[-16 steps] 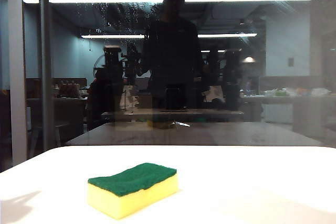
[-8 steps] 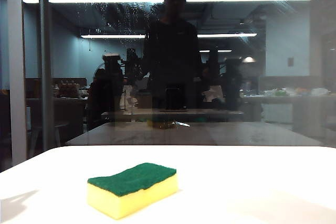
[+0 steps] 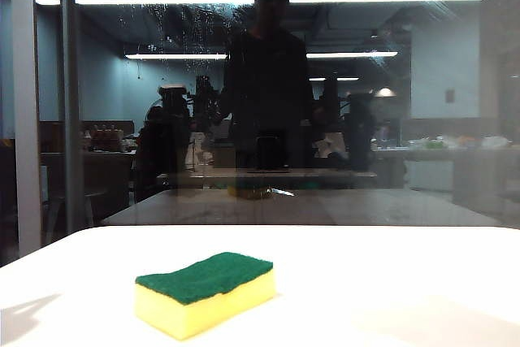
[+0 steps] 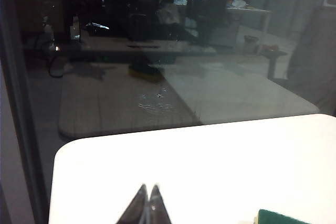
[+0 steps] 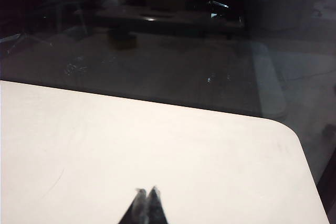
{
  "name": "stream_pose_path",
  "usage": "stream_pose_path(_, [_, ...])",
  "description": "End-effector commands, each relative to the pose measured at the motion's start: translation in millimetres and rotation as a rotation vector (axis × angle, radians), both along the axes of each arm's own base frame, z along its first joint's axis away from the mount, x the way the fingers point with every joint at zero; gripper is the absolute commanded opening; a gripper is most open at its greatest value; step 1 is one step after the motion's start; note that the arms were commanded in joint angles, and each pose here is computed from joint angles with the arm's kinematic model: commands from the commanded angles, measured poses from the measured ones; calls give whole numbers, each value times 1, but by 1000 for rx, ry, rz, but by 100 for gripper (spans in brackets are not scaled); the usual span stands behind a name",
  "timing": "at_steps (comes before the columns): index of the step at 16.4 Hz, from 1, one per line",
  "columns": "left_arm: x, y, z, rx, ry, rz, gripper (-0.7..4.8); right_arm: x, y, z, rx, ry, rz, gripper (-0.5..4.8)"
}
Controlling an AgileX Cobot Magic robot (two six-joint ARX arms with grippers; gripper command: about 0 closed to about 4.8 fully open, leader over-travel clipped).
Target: Reach upward to find where there is water on the glass, pick up the sponge from the table, dry the water, and finally place the sponge back on the table.
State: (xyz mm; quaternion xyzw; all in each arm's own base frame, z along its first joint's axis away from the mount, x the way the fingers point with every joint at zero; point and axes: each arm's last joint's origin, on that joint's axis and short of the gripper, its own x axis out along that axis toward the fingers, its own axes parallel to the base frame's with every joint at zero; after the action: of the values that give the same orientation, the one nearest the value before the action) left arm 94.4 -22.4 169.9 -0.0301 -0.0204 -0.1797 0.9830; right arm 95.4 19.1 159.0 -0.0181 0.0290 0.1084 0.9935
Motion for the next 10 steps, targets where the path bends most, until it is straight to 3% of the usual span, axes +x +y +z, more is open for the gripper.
stream_pose_path(1, [0, 0, 2, -4, -14, 0, -6, 0, 0, 1, 1, -20, 1, -2])
stream_pose_path(10, [0, 0, 2, -4, -14, 0, -6, 0, 0, -3, -6, 19, 1, -1])
